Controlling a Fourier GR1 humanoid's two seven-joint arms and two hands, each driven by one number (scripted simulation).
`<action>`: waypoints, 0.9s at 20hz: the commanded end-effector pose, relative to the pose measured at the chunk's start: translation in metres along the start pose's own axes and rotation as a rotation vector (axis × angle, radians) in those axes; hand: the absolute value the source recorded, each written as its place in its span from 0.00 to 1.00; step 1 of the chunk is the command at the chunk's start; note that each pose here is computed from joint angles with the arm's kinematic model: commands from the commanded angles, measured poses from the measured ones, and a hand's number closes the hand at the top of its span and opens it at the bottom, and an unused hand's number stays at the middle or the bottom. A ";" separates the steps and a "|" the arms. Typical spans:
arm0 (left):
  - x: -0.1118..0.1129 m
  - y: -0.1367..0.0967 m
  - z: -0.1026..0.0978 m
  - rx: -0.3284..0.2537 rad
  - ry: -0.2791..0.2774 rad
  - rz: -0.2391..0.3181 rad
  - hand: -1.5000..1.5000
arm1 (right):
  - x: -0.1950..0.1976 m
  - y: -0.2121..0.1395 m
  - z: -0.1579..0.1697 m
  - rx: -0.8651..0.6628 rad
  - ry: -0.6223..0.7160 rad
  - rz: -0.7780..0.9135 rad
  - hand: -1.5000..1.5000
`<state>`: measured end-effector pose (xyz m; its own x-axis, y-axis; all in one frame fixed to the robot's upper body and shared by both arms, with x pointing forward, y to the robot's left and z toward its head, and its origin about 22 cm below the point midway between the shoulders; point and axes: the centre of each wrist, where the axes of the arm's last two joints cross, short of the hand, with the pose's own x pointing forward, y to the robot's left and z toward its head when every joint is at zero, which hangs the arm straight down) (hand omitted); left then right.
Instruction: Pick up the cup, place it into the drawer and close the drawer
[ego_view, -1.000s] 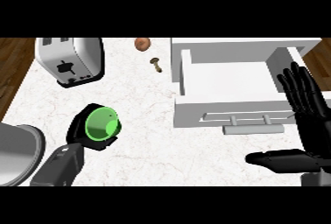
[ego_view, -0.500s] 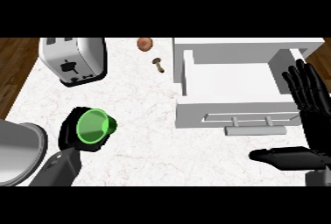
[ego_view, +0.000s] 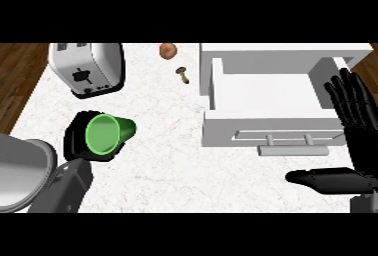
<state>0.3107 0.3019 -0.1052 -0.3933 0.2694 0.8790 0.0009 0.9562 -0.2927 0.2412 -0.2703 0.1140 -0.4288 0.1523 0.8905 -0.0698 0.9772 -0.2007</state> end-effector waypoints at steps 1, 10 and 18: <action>0.012 -0.019 -0.032 -0.144 -0.112 0.075 1.00 | -0.008 -0.014 0.014 -0.020 0.010 -0.001 0.00; 0.059 -0.120 -0.111 -0.292 -0.182 0.014 1.00 | -0.010 -0.004 0.007 -0.038 0.016 0.017 0.00; 0.100 -0.198 -0.130 -0.368 -0.165 -0.045 1.00 | 0.005 -0.012 0.019 -0.034 0.011 0.005 0.00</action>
<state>0.3937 0.1796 0.0627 -0.5395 0.2549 0.8025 0.2806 0.9530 -0.1141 0.2328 -0.2853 0.1123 -0.4163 0.1644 0.8943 -0.0416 0.9790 -0.1994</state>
